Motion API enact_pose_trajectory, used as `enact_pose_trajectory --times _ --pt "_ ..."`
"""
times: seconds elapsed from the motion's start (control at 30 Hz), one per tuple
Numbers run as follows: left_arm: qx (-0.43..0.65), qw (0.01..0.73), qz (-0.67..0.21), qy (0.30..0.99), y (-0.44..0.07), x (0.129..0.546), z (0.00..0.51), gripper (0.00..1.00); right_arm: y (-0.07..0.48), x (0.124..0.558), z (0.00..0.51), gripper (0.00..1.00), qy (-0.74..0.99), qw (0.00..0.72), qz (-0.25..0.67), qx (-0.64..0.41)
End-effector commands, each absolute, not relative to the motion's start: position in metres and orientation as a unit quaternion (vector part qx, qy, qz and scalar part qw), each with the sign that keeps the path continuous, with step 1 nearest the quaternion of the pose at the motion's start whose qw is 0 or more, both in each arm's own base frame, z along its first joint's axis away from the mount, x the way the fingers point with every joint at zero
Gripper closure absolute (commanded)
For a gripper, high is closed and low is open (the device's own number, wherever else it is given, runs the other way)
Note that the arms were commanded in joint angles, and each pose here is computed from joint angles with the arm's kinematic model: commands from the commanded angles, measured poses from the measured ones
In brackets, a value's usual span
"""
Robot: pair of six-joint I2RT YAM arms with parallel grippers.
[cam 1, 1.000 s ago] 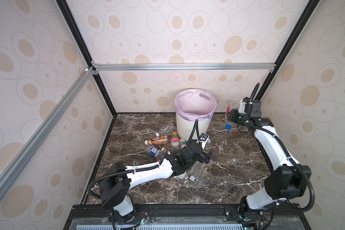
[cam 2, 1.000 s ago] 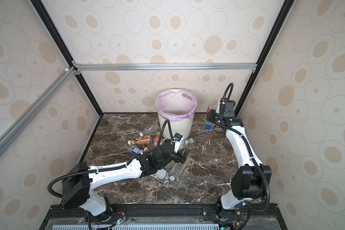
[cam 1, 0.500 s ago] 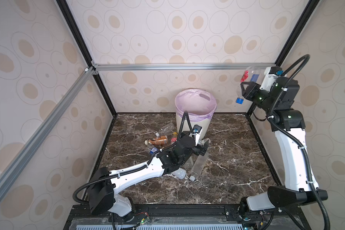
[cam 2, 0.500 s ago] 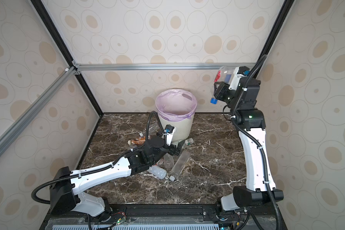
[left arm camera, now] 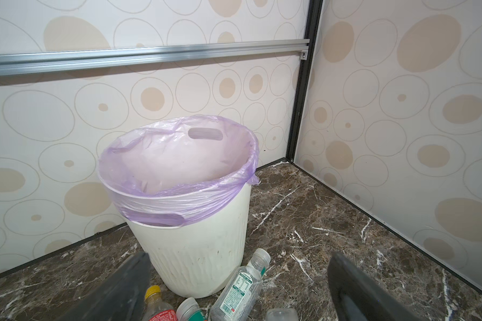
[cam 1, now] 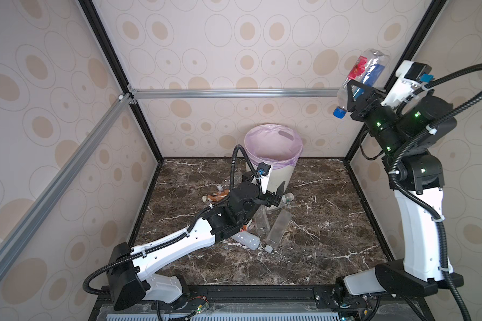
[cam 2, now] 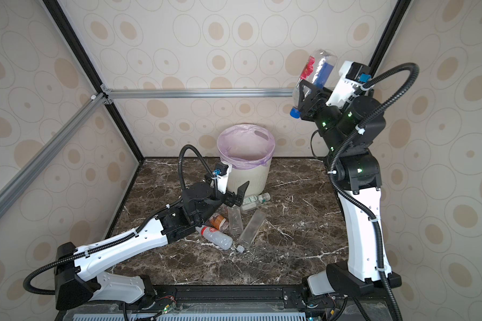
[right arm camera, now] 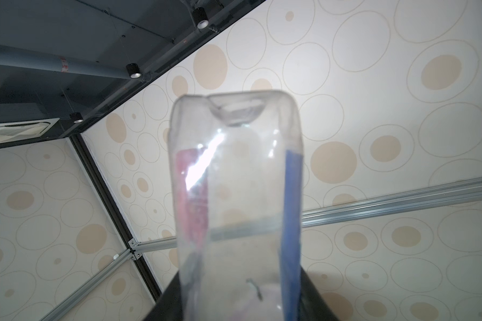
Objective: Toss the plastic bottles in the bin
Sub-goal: 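Carry the bottle with the right gripper over the bin and release it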
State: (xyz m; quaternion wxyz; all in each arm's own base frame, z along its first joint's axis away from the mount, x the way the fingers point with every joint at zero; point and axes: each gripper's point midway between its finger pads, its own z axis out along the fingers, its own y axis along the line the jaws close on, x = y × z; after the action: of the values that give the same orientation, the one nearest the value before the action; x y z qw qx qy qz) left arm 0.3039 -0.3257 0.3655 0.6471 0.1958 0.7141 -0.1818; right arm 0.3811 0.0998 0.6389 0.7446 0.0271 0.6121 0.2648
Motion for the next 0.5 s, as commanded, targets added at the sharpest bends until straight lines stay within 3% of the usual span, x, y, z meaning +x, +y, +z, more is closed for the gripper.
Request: enact_pose_trajectory --times 0.0,0.07,0.1,0.17,0.27,0.47 --pt "0.187 0.654 -0.176 0.712 -0.316 0.307 0.37 0.01 0.139 0.453 0.554 0.55 0.704 0.66 0.262 0.027" --pt "0.185 0.651 -0.178 0.714 -0.315 0.307 0.368 0.01 0.172 0.478 0.513 0.53 0.749 0.608 0.262 0.011" --pt "0.185 0.649 -0.178 0.716 -0.315 0.307 0.366 0.01 0.182 0.489 0.494 0.46 0.771 0.584 0.252 0.006" --pt "0.184 0.647 -0.178 0.719 -0.313 0.307 0.366 0.01 0.196 0.503 0.469 0.23 0.798 0.552 0.242 -0.009" --pt "0.181 0.645 -0.178 0.721 -0.308 0.305 0.363 0.01 0.202 0.504 0.478 0.02 0.793 0.557 0.244 -0.016" --pt "0.173 0.644 -0.174 0.724 -0.299 0.304 0.357 0.01 0.187 0.483 0.515 0.01 0.76 0.606 0.233 -0.013"
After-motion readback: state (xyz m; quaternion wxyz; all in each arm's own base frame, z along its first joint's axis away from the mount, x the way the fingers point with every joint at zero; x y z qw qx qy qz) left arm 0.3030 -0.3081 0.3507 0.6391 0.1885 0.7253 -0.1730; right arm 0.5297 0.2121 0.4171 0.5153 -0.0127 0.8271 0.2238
